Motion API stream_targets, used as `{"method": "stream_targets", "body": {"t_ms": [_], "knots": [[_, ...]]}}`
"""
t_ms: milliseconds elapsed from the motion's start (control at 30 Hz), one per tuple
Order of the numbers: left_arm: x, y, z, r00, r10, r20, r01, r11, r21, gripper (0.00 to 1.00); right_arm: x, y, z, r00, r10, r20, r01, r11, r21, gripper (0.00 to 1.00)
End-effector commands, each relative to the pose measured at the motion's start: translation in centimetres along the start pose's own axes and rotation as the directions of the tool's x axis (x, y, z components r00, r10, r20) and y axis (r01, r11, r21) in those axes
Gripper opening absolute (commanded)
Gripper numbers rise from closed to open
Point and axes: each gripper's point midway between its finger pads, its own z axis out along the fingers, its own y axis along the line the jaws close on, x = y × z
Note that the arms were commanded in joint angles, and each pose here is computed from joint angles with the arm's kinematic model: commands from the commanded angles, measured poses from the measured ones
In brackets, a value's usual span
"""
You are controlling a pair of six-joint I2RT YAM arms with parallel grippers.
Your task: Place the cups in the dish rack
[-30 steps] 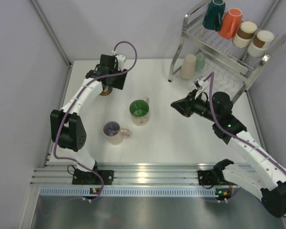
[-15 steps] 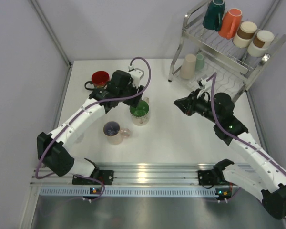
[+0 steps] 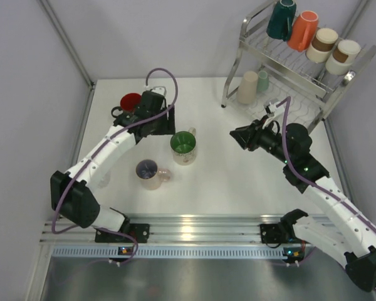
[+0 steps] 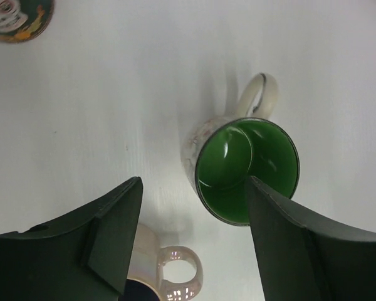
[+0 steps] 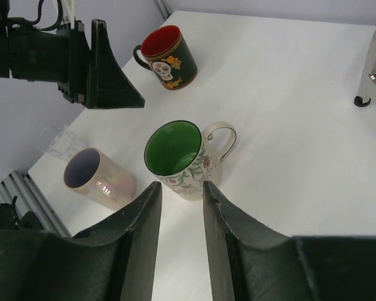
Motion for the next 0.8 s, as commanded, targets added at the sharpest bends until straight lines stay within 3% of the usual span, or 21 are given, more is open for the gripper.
{"method": "stream_targets", "body": {"t_ms": [0, 133, 200, 267, 300, 333, 367, 400, 433, 467, 533, 567, 633, 667, 700, 733, 767], "knots": [[-1.8, 2.3, -0.5, 0.929, -0.36, 0.086, 0.368, 0.924, -0.102, 0.73, -0.9, 0.5, 0.0, 1.0, -0.008, 0.027, 0.008, 1.0, -0.014, 0.34], [-3.8, 1.8, -1.3, 0.822, -0.547, 0.156, 0.563, 0.822, -0.088, 0.8, -0.8, 0.7, 0.0, 1.0, -0.003, 0.028, 0.004, 1.0, -0.023, 0.34], [-5.6, 2.0, -2.5, 0.746, -0.629, 0.217, 0.654, 0.753, -0.066, 0.84, -0.9, 0.7, -0.1, 1.0, -0.001, 0.031, 0.002, 1.0, -0.025, 0.34], [-7.0, 2.5, -3.2, 0.658, -0.694, 0.292, 0.732, 0.681, -0.03, 0.98, -0.9, 0.8, -0.2, 0.999, -0.005, 0.033, 0.006, 1.0, -0.028, 0.34], [-7.6, 2.4, -3.8, 0.612, -0.728, 0.31, 0.765, 0.644, 0.002, 0.98, -1.0, 0.7, -0.2, 0.999, -0.004, 0.034, 0.005, 1.0, -0.022, 0.34], [-8.0, 2.5, -4.0, 0.527, -0.793, 0.306, 0.826, 0.563, 0.038, 0.98, -0.9, 0.6, -0.2, 0.999, -0.007, 0.033, 0.008, 1.0, -0.02, 0.35], [-7.2, 2.2, -3.5, 0.512, -0.816, 0.268, 0.838, 0.543, 0.054, 0.98, -1.0, 0.6, -0.2, 0.999, -0.007, 0.035, 0.008, 1.0, -0.017, 0.35], [-7.9, 0.8, -4.6, 0.524, -0.821, 0.226, 0.81, 0.563, 0.165, 0.98, -1.0, 0.6, -0.3, 0.999, -0.009, 0.037, 0.01, 1.0, -0.016, 0.34], [-11.8, -0.8, -5.9, 0.486, -0.843, 0.232, 0.751, 0.538, 0.382, 0.98, -1.0, 0.6, -0.3, 0.999, -0.008, 0.037, 0.008, 1.0, -0.016, 0.35], [-10.1, -0.2, -4.4, 0.396, -0.904, 0.163, 0.812, 0.428, 0.397, 0.98, -1.0, 0.6, -0.3, 0.999, -0.006, 0.037, 0.007, 1.0, -0.018, 0.35], [-12.8, -0.8, -6.5, 0.308, -0.94, 0.15, 0.741, 0.335, 0.582, 0.9, -0.9, 0.6, -0.2, 0.999, -0.007, 0.035, 0.008, 1.0, -0.017, 0.35], [-12.8, -0.6, -6.3, 0.307, -0.937, 0.166, 0.743, 0.345, 0.574, 0.83, -0.9, 0.6, -0.2, 0.999, -0.007, 0.036, 0.008, 1.0, -0.016, 0.35], [-12.6, 0.6, -4.6, 0.318, -0.919, 0.236, 0.814, 0.391, 0.429, 0.87, -0.9, 0.6, -0.2, 0.999, -0.009, 0.036, 0.009, 1.0, -0.014, 0.35], [-12.8, 0.0, -6.0, 0.364, -0.896, 0.255, 0.837, 0.434, 0.332, 0.91, -1.0, 0.5, -0.2, 0.999, -0.007, 0.038, 0.008, 1.0, -0.01, 0.35], [-13.3, 0.8, -6.3, 0.351, -0.879, 0.323, 0.85, 0.444, 0.285, 0.97, -1.0, 0.5, -0.3, 0.999, -0.007, 0.037, 0.008, 1.0, -0.011, 0.35], [-13.1, 0.5, -6.3, 0.356, -0.876, 0.325, 0.861, 0.443, 0.251, 0.98, -0.9, 0.4, -0.2, 0.999, -0.008, 0.037, 0.009, 1.0, -0.009, 0.35], [-13.3, 0.6, -6.2, 0.321, -0.889, 0.327, 0.875, 0.41, 0.256, 0.98, -0.9, 0.4, -0.2, 0.999, -0.008, 0.036, 0.008, 1.0, -0.006, 0.35]]}}
